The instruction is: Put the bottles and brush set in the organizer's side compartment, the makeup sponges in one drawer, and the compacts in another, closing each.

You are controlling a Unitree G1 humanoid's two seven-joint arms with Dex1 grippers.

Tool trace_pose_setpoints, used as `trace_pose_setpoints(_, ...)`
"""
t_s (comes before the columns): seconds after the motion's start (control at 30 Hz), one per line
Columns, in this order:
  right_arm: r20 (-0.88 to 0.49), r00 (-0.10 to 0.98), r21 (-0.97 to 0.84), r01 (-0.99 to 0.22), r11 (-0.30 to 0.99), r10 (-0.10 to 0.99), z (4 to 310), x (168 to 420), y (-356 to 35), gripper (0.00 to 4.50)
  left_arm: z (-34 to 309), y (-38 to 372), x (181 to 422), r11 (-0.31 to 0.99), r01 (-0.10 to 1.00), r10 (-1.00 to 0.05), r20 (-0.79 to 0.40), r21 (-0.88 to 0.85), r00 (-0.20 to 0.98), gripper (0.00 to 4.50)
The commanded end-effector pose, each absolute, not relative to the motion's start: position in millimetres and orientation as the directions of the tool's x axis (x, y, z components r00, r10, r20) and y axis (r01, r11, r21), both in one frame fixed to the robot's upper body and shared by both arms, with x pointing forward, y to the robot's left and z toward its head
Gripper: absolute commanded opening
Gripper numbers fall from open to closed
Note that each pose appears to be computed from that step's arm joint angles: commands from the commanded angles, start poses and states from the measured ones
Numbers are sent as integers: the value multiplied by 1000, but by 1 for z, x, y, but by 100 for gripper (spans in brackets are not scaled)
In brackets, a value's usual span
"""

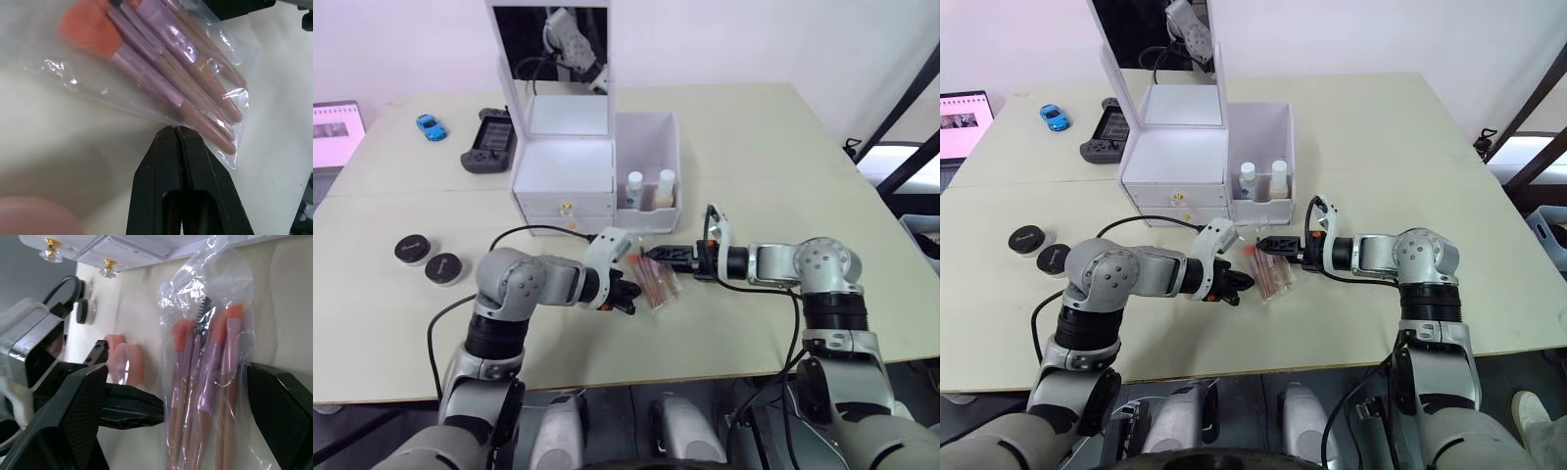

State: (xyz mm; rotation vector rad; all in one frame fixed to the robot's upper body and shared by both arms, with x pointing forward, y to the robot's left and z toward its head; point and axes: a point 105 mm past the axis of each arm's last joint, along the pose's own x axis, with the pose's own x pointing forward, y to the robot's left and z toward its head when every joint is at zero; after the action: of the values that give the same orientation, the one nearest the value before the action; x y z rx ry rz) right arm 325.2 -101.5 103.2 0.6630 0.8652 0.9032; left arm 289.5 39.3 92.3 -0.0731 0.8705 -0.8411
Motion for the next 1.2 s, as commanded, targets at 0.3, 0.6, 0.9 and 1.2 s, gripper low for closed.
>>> trace_pose_setpoints(0.3, -419, 187, 810, -364, 459, 888, 77, 310, -90, 450, 93, 53, 292, 719, 620, -629, -672, -313, 390, 4)
trace_pose_setpoints(0.6, -451, 219, 799, -332, 501, 865, 66, 317, -94, 207, 91, 62, 293, 732, 614, -609, -688, -295, 396, 0)
trace_pose_setpoints(0.9, -466, 211, 775, -370, 512, 859, 70, 306, -99, 3, 96, 65, 287, 682, 655, -652, -675, -325, 344, 0)
trace_pose_setpoints(1.2, -310, 375, 461, -744, 483, 874, 153, 273, -110, 3, 153, 65, 265, 418, 807, -867, -447, -417, 218, 0)
